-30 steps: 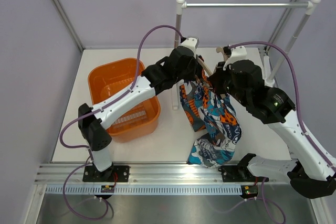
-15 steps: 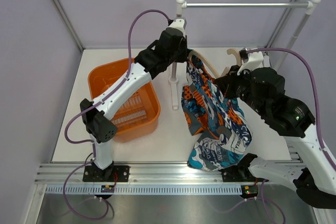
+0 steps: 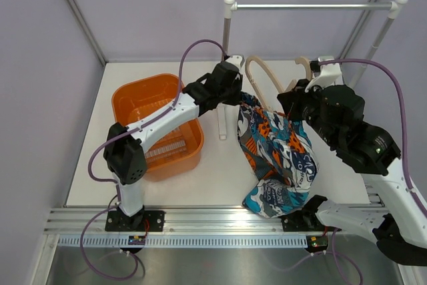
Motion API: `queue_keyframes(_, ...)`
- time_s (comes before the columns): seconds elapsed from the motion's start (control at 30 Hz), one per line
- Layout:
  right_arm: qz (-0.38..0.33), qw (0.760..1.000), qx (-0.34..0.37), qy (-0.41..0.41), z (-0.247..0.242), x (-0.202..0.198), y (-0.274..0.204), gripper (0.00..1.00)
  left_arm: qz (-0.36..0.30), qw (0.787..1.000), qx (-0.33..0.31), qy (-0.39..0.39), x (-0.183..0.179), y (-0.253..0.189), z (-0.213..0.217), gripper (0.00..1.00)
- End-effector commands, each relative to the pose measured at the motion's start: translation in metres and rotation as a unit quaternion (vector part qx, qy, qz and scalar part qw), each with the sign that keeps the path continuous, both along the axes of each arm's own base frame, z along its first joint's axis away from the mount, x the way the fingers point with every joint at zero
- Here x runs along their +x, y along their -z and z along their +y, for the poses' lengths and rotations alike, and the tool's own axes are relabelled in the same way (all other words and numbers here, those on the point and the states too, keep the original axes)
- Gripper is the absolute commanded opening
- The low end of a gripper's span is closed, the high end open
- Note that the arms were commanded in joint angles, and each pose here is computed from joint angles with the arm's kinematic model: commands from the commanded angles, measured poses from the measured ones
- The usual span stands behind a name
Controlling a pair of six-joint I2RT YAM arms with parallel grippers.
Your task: Remove the shorts from the hanger
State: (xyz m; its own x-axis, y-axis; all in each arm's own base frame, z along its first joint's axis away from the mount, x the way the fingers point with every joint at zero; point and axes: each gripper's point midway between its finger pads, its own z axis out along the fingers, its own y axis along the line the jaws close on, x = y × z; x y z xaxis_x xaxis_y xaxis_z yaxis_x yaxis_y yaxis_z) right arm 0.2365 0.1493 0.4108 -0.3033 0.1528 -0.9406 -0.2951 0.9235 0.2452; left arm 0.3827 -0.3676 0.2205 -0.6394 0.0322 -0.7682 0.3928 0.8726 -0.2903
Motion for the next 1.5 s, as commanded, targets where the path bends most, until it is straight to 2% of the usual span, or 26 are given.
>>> queue_keyframes(0.0,-0.065,0.997,0.038,0.031,-0.01,0.004,-0.044,0.0,-0.088,0.995,-0.036,0.0,-0.001,-0.06,0.0,0.0)
queue_keyframes(0.1,-0.08,0.993,0.025,0.077,-0.019,0.019,-0.048,0.0,-0.132,0.988,-0.052,0.058,-0.04,-0.092,-0.02,0.0)
queue_keyframes(0.23,-0.105,0.984,-0.006,0.145,-0.031,0.042,-0.052,0.0,-0.179,0.964,-0.077,0.179,-0.114,-0.142,-0.042,0.0)
queue_keyframes(0.37,-0.118,0.971,-0.025,0.208,-0.039,0.063,-0.062,0.0,-0.201,0.924,-0.125,0.3,-0.194,-0.191,-0.036,0.0)
queue_keyframes(0.47,-0.109,0.971,-0.027,0.213,-0.031,0.086,-0.062,0.0,-0.223,0.907,-0.123,0.334,-0.233,-0.205,-0.018,0.0)
queue_keyframes(0.5,-0.107,0.971,-0.019,0.214,-0.03,0.09,-0.063,0.0,-0.226,0.909,-0.115,0.332,-0.238,-0.204,-0.012,0.0)
queue_keyframes(0.6,-0.097,0.969,-0.017,0.225,-0.035,0.108,-0.067,0.0,-0.254,0.912,-0.118,0.298,-0.24,-0.228,0.016,0.0)
queue_keyframes(0.7,-0.086,0.967,-0.003,0.238,-0.045,0.122,-0.074,0.0,-0.303,0.922,-0.093,0.222,-0.216,-0.26,0.045,0.0)
queue_keyframes(0.73,-0.083,0.97,0.002,0.23,-0.047,0.121,-0.08,0.0,-0.332,0.927,-0.083,0.151,-0.197,-0.287,0.067,0.0)
queue_keyframes(0.77,-0.075,0.968,-0.001,0.239,-0.053,0.126,-0.078,0.0,-0.339,0.931,-0.073,0.116,-0.188,-0.296,0.077,0.0)
queue_keyframes(0.9,-0.069,0.971,0.003,0.227,-0.052,0.124,-0.079,0.0,-0.398,0.916,-0.036,-0.029,-0.143,-0.358,0.126,0.0)
queue_keyframes(1.03,-0.057,0.973,-0.009,0.222,-0.054,0.119,-0.073,0.0,-0.454,0.88,-0.023,-0.14,-0.115,-0.418,0.18,0.0)
queue_keyframes(1.07,-0.055,0.973,-0.012,0.223,-0.056,0.117,-0.071,0.0,-0.478,0.86,-0.03,-0.175,-0.116,-0.439,0.199,0.0)
queue_keyframes(1.1,-0.054,0.973,-0.014,0.223,-0.057,0.116,-0.07,0.0,-0.484,0.851,-0.048,-0.2,-0.118,-0.448,0.21,0.0)
queue_keyframes(1.13,-0.053,0.974,-0.015,0.22,-0.057,0.115,-0.069,0.0,-0.5,0.836,-0.035,-0.222,-0.118,-0.457,0.225,0.0)
queue_keyframes(1.17,-0.052,0.974,-0.015,0.22,-0.059,0.113,-0.069,0.0,-0.518,0.813,-0.064,-0.258,-0.127,-0.476,0.246,0.0)
queue_keyframes(1.23,-0.048,0.977,-0.016,0.209,-0.055,0.112,-0.066,0.0,-0.528,0.793,-0.035,-0.302,-0.128,-0.481,0.27,0.0)
queue_keyframes(1.27,-0.049,0.977,-0.016,0.208,-0.056,0.11,-0.067,0.0,-0.536,0.779,-0.047,-0.323,-0.132,-0.489,0.283,0.0)
queue_keyframes(1.33,-0.048,0.978,-0.017,0.203,-0.056,0.109,-0.066,0.0,-0.545,0.763,-0.037,-0.347,-0.131,-0.492,0.297,0.0)
queue_keyframes(1.47,-0.05,0.979,-0.021,0.196,-0.054,0.109,-0.069,0.0,-0.55,0.745,-0.022,-0.377,-0.123,-0.496,0.314,0.0)
